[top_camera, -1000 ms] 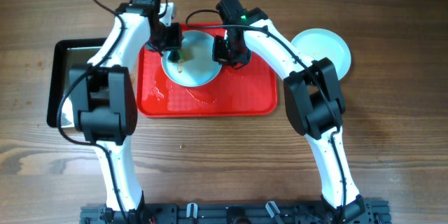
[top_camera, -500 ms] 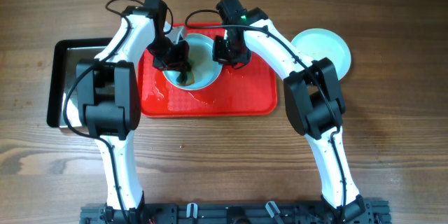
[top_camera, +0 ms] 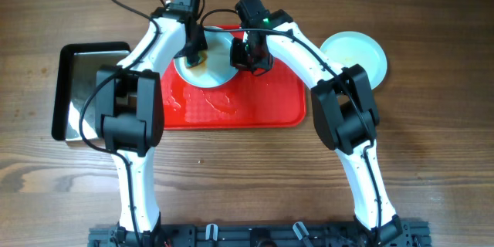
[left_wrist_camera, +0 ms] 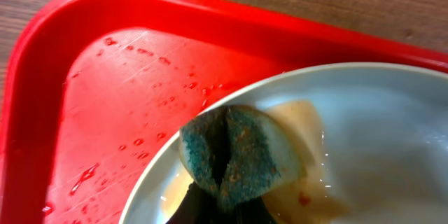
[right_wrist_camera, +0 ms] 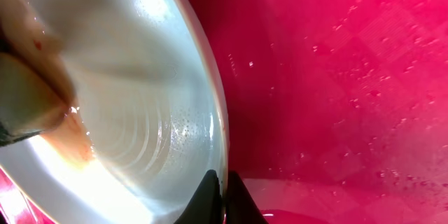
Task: Clean dirty plates on tray and stack at the side
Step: 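Scrub the last plate with the sponge in the left gripper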
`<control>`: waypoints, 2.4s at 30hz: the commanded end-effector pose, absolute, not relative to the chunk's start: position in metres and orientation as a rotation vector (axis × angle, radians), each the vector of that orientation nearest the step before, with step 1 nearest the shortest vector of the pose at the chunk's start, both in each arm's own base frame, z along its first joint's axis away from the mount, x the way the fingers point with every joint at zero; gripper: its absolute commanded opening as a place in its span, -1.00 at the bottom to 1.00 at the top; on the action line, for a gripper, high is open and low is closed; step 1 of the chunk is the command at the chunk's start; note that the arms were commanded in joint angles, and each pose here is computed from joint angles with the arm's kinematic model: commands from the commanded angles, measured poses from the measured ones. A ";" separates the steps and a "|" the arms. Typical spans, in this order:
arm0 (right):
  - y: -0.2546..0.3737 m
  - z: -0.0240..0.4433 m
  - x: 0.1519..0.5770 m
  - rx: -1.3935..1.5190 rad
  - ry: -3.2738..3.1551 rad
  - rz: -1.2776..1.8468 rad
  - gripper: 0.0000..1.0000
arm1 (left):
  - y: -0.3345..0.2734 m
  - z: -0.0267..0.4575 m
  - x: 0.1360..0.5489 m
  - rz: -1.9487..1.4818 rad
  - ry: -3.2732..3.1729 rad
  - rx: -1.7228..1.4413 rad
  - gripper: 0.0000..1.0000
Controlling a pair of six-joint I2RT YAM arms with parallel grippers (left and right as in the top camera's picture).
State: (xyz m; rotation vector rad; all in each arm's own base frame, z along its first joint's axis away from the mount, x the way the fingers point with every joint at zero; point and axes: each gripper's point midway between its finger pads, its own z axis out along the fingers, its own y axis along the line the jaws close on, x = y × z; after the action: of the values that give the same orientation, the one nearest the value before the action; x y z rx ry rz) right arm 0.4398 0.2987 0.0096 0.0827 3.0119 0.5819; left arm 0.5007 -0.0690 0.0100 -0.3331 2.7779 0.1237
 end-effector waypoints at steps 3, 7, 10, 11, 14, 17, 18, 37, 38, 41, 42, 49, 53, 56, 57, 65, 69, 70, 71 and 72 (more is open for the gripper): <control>0.289 -0.007 0.431 0.072 3.065 0.522 -0.91 | -0.094 -0.016 0.459 0.112 2.984 -0.012 -0.92; 0.289 -0.007 0.431 0.072 3.065 0.522 -0.92 | -0.176 -0.005 0.414 -0.649 3.080 0.326 -0.92; 0.290 -0.007 0.431 0.071 3.066 0.528 -0.92 | -0.178 -0.004 0.420 -0.665 3.051 0.329 -0.92; 0.290 -0.007 0.431 0.070 3.066 0.528 -0.91 | -0.179 -0.003 0.428 -0.665 3.014 0.331 -0.92; 0.290 -0.007 0.431 0.071 3.067 0.528 -0.91 | -0.160 -0.005 0.477 -0.437 2.897 0.077 -0.92; 0.290 -0.007 0.431 0.071 3.067 0.527 -0.91 | -0.110 -0.005 0.504 -0.055 2.778 -0.334 -0.92; 0.290 -0.007 0.431 0.071 3.067 0.527 -0.91 | -0.099 -0.004 0.506 0.023 2.749 -0.396 -0.92; 0.303 -0.021 0.420 0.051 3.137 0.899 -0.91 | -0.085 -0.004 0.429 -0.668 3.123 -0.235 -0.92; 0.303 -0.021 0.420 0.050 3.136 0.899 -0.92 | -0.089 -0.004 0.425 -0.669 3.136 -0.187 -0.92; 0.303 -0.021 0.421 0.049 3.132 0.900 -0.91 | -0.110 -0.003 0.410 -0.682 3.174 0.021 -0.92; 0.303 -0.021 0.421 0.049 3.131 0.900 -0.91 | -0.119 -0.003 0.403 -0.686 3.185 0.121 -0.92; 0.303 -0.021 0.422 0.044 3.129 0.900 -0.91 | -0.128 -0.012 0.443 -0.432 3.064 0.026 -0.92; 0.303 -0.021 0.422 0.044 3.128 0.897 -0.91 | -0.057 -0.012 0.484 0.102 2.849 -0.493 -0.92; 0.303 -0.021 0.422 0.043 3.127 0.896 -0.91 | -0.015 -0.005 0.472 0.431 2.750 -0.681 -0.92; 0.303 -0.021 0.423 0.042 3.125 0.897 -0.91 | -0.012 -0.005 0.465 0.466 2.773 -0.677 -0.92; 0.303 -0.021 0.423 0.041 3.124 0.898 -0.91 | -0.123 -0.004 0.387 -0.598 3.278 0.036 -0.92; 0.303 -0.021 0.423 0.040 3.123 0.898 -0.91 | -0.138 0.006 0.400 -0.853 3.151 0.142 -0.92; 0.304 -0.021 0.423 0.041 3.121 0.899 -0.91 | -0.139 0.005 0.410 -0.844 3.113 0.134 -0.92; 0.304 -0.021 0.423 0.040 3.121 0.899 -0.92 | -0.139 0.004 0.424 -0.833 3.063 0.116 -0.92; 0.304 -0.021 0.423 0.040 3.121 0.899 -0.91 | -0.136 0.002 0.438 -0.785 3.029 0.060 -0.92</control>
State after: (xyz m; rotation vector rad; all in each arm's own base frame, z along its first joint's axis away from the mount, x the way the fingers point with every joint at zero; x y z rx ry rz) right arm 0.4260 0.3118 0.0029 -0.0071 3.0745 0.9595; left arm 0.4231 -0.1262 0.0113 0.0870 3.0912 -0.7117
